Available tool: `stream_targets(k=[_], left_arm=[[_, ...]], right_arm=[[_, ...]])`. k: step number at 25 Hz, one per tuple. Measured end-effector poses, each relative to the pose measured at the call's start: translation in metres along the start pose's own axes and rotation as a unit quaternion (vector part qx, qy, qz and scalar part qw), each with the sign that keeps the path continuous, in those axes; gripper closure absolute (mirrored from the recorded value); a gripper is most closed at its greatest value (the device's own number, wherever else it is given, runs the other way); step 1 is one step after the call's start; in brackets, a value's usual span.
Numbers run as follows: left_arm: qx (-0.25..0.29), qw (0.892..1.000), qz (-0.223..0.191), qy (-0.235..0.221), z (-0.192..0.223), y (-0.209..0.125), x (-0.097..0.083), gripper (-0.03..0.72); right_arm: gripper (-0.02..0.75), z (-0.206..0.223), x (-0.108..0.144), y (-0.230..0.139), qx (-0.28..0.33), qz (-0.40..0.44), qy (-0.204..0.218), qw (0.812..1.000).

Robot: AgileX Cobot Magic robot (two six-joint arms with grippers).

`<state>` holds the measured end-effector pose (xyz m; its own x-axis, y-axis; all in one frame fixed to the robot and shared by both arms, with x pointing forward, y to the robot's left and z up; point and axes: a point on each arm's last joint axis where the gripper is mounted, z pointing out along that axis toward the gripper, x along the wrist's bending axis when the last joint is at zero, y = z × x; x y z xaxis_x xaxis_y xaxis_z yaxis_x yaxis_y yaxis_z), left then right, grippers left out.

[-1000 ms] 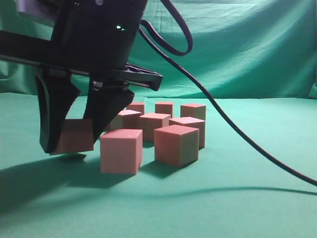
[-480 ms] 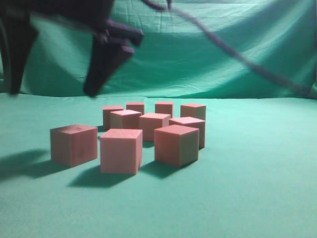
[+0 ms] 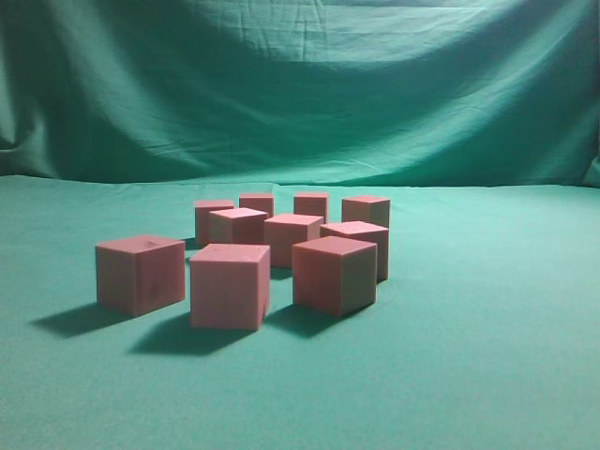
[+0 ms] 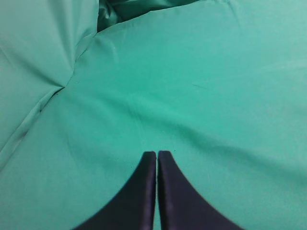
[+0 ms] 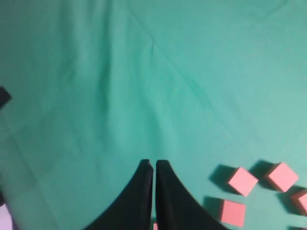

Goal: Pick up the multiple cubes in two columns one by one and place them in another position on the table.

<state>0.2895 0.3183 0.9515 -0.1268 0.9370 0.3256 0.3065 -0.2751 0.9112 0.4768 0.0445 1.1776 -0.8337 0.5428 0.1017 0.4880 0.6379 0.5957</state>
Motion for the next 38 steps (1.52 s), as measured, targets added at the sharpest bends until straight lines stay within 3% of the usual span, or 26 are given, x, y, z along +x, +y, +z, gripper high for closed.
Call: stream_targets(k=[7, 14, 19, 22, 32, 38], left_arm=[[0.000, 1.000, 0.000, 0.000, 0.000, 0.000, 0.000, 0.688], [0.000, 1.000, 0.000, 0.000, 0.000, 0.000, 0.000, 0.688], [0.000, 1.000, 0.000, 0.000, 0.000, 0.000, 0.000, 0.688], [0.000, 1.000, 0.000, 0.000, 0.000, 0.000, 0.000, 0.688], [0.000, 1.000, 0.000, 0.000, 0.000, 0.000, 0.000, 0.688], [0.000, 1.000, 0.000, 0.000, 0.000, 0.000, 0.000, 0.688]], right_arm=[[0.738, -0.105, 0.012, -0.006, -0.094, -0.041, -0.002, 0.995], [0.738, -0.192, 0.022, -0.049, -0.157, -0.076, -0.004, 0.985], [0.738, -0.211, 0.030, -0.094, -0.144, -0.090, 0.034, 0.985], [0.738, -0.227, 0.036, -0.126, -0.170, -0.107, 0.054, 0.978], [0.738, -0.260, 0.044, -0.224, -0.306, -0.156, 0.067, 0.937], [0.738, -0.254, 0.042, -0.266, -0.312, -0.170, 0.063, 0.933]])
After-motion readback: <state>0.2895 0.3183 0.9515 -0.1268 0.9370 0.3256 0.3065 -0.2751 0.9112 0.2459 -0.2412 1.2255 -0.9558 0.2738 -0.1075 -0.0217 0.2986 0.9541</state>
